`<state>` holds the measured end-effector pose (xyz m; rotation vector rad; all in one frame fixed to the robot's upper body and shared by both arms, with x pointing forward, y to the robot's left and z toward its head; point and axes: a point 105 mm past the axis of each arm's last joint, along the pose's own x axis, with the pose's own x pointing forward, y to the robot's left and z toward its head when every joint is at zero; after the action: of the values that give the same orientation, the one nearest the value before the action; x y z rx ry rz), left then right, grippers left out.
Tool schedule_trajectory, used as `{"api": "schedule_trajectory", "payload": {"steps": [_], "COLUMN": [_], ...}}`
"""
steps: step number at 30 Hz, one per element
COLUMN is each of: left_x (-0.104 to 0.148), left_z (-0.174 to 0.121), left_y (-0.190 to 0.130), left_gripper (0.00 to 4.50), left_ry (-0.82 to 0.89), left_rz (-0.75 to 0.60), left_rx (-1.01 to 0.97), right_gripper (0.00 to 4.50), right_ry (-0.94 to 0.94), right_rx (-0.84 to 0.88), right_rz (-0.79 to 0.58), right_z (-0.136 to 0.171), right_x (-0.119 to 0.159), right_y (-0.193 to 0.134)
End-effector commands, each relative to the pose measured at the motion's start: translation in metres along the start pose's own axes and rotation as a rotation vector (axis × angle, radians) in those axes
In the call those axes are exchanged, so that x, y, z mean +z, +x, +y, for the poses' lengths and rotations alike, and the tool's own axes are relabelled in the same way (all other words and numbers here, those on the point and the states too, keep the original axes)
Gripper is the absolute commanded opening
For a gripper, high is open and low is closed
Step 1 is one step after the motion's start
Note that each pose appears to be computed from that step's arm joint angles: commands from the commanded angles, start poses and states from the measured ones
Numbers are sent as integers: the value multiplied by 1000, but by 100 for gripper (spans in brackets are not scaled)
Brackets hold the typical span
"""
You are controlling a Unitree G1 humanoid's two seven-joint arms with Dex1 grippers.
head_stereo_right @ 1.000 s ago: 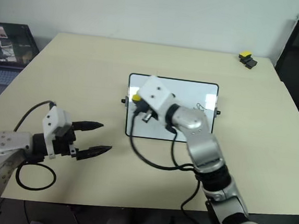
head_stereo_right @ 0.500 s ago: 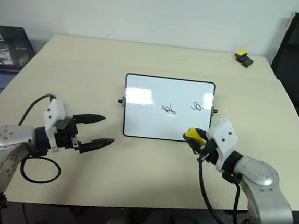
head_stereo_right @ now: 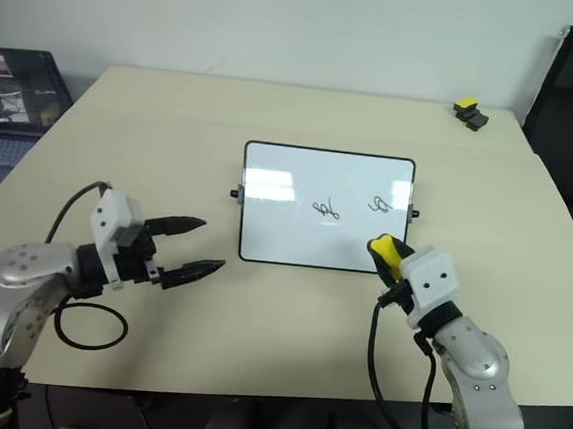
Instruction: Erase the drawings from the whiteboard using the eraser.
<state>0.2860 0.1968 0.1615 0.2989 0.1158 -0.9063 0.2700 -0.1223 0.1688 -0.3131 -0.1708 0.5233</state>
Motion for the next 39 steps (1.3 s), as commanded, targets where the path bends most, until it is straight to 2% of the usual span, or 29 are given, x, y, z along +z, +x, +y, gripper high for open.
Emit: {"api": "schedule_trajectory", "payload": {"steps": [1, 8, 13, 20, 26, 35, 39], "left_x": [18, 27, 28, 27, 34, 46, 41], "left_z": [-8, -5, -4, -3, -3, -5, -5], "left_y": [2, 10, 17, 19, 24, 28, 28], "left_gripper": [450, 450, 450, 450, 450, 450, 450], "left_ry": [56, 77, 84, 90, 116, 115, 126], "left_rz": [-21, -20, -14, -5, -16, -82, -56], "left_rx": [-57, -81, -88, -97, -109, -146, -149], "right_gripper": [112, 112, 112, 112, 112, 112, 112], "right_ry": [-44, -161, -240, -282, -316, -323, -299], "right_rx": [26, 95, 108, 28, 12, 44, 86], "right_rz": [-63, -79, -24, 18, 7, -10, 27], "right_z": [-2, 6, 8, -7, -14, -9, 1], "right_x": [20, 36, 27, 23, 24, 26, 10], "right_y": [6, 47, 73, 111, 129, 138, 146]}}
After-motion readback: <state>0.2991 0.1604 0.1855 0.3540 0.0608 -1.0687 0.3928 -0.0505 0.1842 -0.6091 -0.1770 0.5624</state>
